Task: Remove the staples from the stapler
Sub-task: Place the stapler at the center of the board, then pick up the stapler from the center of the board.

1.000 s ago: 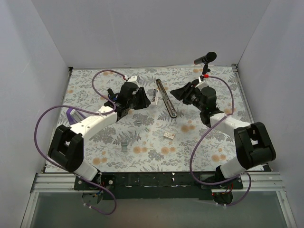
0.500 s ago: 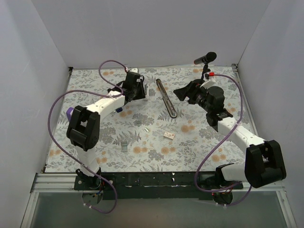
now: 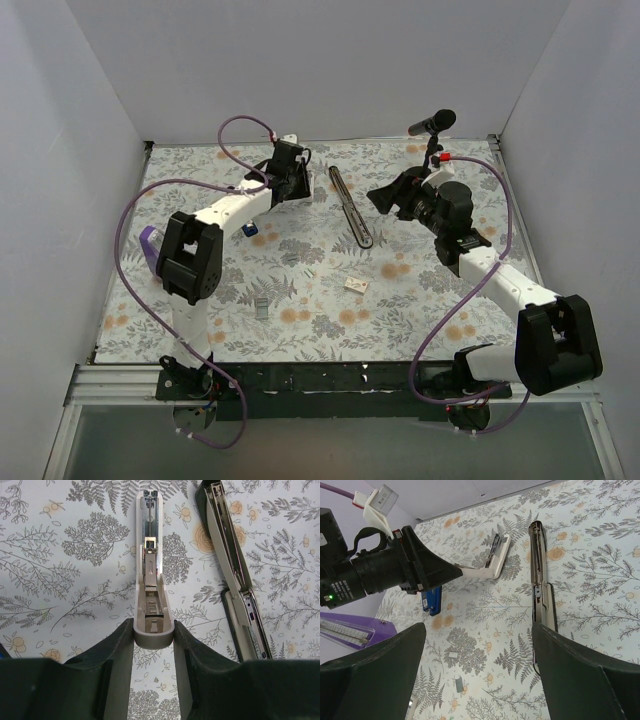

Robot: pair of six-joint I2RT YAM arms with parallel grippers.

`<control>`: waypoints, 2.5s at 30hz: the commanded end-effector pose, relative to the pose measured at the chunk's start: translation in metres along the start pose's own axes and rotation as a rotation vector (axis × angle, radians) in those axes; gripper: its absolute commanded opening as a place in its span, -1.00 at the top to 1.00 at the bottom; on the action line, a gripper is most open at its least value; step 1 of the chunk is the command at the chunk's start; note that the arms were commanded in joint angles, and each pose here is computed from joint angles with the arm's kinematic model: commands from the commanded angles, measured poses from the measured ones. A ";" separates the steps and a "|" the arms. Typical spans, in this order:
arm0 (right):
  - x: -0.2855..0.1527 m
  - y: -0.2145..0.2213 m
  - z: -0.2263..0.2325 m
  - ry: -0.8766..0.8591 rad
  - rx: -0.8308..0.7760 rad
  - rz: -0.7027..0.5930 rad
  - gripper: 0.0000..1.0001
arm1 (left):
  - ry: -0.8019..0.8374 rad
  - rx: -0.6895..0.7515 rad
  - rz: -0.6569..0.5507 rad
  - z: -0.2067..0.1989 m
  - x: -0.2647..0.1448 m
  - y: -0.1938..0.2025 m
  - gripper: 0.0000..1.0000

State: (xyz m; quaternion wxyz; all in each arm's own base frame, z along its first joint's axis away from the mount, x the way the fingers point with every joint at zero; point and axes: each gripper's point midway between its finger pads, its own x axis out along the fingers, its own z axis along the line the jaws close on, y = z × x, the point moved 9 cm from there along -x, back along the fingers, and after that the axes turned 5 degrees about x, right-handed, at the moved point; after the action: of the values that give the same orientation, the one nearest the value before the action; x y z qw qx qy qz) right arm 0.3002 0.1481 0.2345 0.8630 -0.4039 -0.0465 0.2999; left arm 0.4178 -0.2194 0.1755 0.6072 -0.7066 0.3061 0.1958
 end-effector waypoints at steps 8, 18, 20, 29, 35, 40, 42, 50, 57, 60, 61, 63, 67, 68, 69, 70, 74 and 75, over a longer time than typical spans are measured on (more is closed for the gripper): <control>0.000 -0.023 0.014 -0.036 -0.043 -0.067 -0.89 | -0.006 0.027 -0.053 -0.006 0.003 -0.025 0.74; -0.003 -0.025 0.016 -0.039 -0.047 -0.078 -0.90 | -0.009 0.032 -0.046 -0.007 0.008 -0.025 0.61; -0.003 -0.027 0.016 -0.040 -0.048 -0.084 -0.89 | -0.009 0.032 -0.046 -0.007 0.009 -0.026 0.60; -0.005 -0.032 0.018 -0.040 -0.055 -0.099 -0.89 | 0.002 0.042 -0.031 -0.009 0.014 -0.026 0.42; -0.005 -0.034 0.020 -0.047 -0.057 -0.105 -0.90 | 0.003 0.044 -0.026 -0.010 0.016 -0.026 0.34; -0.007 -0.036 0.021 -0.046 -0.060 -0.111 -0.90 | 0.003 0.048 -0.030 -0.011 0.015 -0.029 0.18; -0.007 -0.037 0.022 -0.049 -0.062 -0.113 -0.90 | 0.007 0.046 -0.037 -0.012 0.014 -0.033 0.15; -0.009 -0.036 0.020 -0.040 -0.068 -0.114 -0.90 | 0.030 0.032 -0.067 -0.018 0.002 -0.049 -0.25; -0.008 -0.033 0.018 -0.045 -0.067 -0.108 -0.90 | 0.033 -0.038 -0.202 -0.024 -0.045 -0.091 -0.47; -0.009 -0.032 0.018 -0.047 -0.068 -0.106 -0.90 | -0.060 -0.082 -0.273 -0.013 -0.065 -0.103 -0.47; -0.009 -0.033 0.017 -0.045 -0.071 -0.108 -0.89 | -0.080 -0.092 -0.286 -0.010 -0.069 -0.105 -0.45; -0.009 -0.032 0.017 -0.046 -0.074 -0.107 -0.89 | -0.143 -0.138 -0.311 0.005 -0.078 -0.109 -0.43; -0.009 -0.031 0.016 -0.048 -0.078 -0.105 -0.88 | -0.290 -0.174 -0.355 0.038 -0.085 -0.105 -0.39; -0.009 -0.032 0.016 -0.047 -0.080 -0.110 -0.88 | -0.318 -0.174 -0.353 0.044 -0.084 -0.102 -0.36; -0.010 -0.032 0.016 -0.049 -0.084 -0.108 -0.87 | -0.356 -0.175 -0.341 0.057 -0.081 -0.097 -0.36; -0.010 -0.032 0.017 -0.050 -0.088 -0.111 -0.87 | -0.380 -0.170 -0.319 0.064 -0.079 -0.093 -0.35; -0.013 -0.034 0.018 -0.051 -0.097 -0.118 -0.86 | -0.503 -0.205 -0.193 0.111 -0.054 -0.073 -0.30; -0.013 -0.034 0.018 -0.054 -0.100 -0.117 -0.86 | -0.513 -0.212 -0.168 0.119 -0.047 -0.070 -0.28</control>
State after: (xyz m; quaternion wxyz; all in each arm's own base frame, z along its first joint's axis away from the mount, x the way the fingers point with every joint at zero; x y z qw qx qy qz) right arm 0.3007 0.1396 0.2506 0.8587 -0.4239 -0.0648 0.2806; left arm 0.4365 -0.1270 0.2767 0.6055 -0.7508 0.0694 0.2547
